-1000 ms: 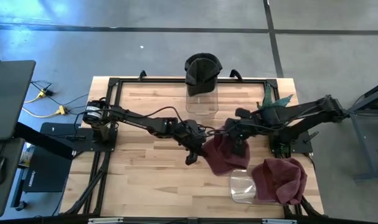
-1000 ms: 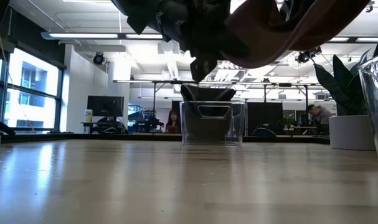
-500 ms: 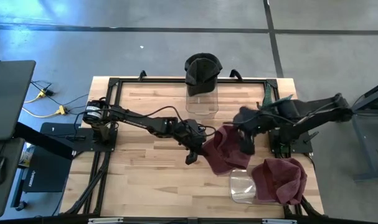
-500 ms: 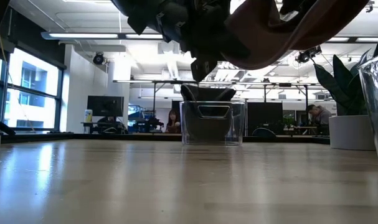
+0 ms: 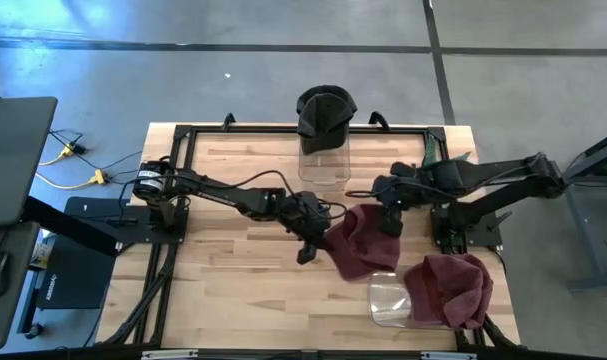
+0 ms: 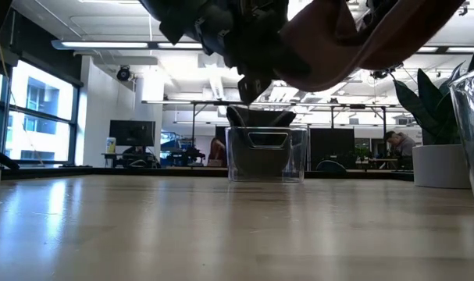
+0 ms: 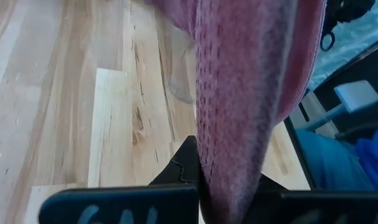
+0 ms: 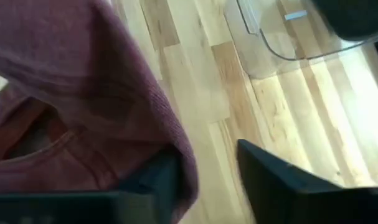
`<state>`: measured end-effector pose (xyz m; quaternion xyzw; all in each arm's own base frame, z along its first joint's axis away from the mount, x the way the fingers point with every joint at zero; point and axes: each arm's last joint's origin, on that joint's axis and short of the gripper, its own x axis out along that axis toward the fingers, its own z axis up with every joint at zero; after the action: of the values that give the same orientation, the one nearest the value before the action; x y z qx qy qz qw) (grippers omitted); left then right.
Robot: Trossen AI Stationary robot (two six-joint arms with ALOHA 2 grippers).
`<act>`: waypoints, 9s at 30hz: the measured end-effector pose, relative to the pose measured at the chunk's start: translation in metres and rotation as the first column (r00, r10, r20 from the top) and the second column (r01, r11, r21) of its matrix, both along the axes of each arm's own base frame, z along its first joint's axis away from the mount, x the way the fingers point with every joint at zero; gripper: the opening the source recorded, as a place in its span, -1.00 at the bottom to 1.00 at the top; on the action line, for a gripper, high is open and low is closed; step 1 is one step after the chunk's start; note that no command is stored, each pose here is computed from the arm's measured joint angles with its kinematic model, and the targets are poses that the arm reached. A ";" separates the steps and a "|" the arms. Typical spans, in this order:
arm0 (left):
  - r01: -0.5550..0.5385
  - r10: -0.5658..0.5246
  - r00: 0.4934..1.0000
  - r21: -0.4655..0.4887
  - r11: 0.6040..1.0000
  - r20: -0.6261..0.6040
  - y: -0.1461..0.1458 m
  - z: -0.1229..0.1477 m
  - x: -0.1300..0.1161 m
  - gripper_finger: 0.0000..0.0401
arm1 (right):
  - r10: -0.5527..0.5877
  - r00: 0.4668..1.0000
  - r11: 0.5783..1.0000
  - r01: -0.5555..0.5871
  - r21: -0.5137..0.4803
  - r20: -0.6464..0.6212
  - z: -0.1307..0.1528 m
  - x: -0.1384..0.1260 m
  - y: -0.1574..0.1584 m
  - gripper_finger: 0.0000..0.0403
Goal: Pick & Place hat
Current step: Put the red cap into the bottom transparent bin
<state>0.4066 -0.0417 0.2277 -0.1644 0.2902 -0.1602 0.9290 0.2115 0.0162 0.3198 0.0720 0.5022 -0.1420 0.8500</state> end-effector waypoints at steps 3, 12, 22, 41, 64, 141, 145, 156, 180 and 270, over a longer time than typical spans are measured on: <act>0.030 -0.030 0.999 0.005 1.000 -0.023 -0.001 -0.002 -0.002 -1.00 | -0.026 1.000 1.000 0.026 0.015 0.004 0.002 -0.003 -0.002 -0.54; 0.049 -0.048 0.997 0.021 0.999 -0.055 0.000 -0.005 -0.004 -1.00 | -0.066 0.997 0.993 0.061 0.104 0.048 0.011 -0.016 0.000 -0.83; 0.063 -0.062 0.996 0.015 0.998 -0.059 -0.001 -0.006 -0.004 -1.00 | 0.201 0.960 0.976 -0.213 0.043 0.195 0.020 -0.003 0.007 -0.43; 0.082 -0.082 0.996 0.000 0.997 -0.016 -0.002 -0.002 -0.002 -1.00 | 0.686 0.706 0.726 -0.652 -0.218 0.177 0.008 0.038 0.017 -0.65; 0.008 -0.008 1.000 0.044 0.999 -0.013 0.000 -0.003 -0.001 -1.00 | 0.198 0.933 0.963 -0.243 0.119 0.299 0.037 0.030 0.009 0.26; -0.051 0.048 0.999 -0.129 0.990 -0.025 -0.001 0.009 -0.002 -1.00 | 0.559 0.812 0.821 -0.570 0.022 0.165 -0.011 0.073 0.106 -0.99; -0.046 0.042 0.999 -0.137 0.989 -0.029 -0.001 0.009 -0.002 -1.00 | 0.457 0.889 0.889 -0.457 0.036 0.010 -0.025 0.073 0.089 -0.99; -0.026 0.023 0.999 -0.140 0.990 -0.022 -0.002 0.009 -0.002 -1.00 | 0.473 0.875 0.880 -0.475 -0.006 0.103 -0.002 0.065 0.089 -0.98; 0.029 -0.029 1.000 -0.114 0.993 -0.001 -0.002 0.009 -0.002 -1.00 | 0.230 0.972 0.968 -0.233 0.097 0.036 0.011 -0.024 0.077 -0.98; 0.327 -0.357 0.870 0.143 0.934 0.340 -0.024 0.011 0.010 -1.00 | 0.024 0.947 0.907 -0.155 0.392 0.319 0.064 -0.014 0.131 -0.26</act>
<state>0.4163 -0.0652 0.2390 -0.0407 0.1454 -0.3378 0.9290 0.1979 0.1467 0.3838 0.2475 0.3851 0.0195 0.8888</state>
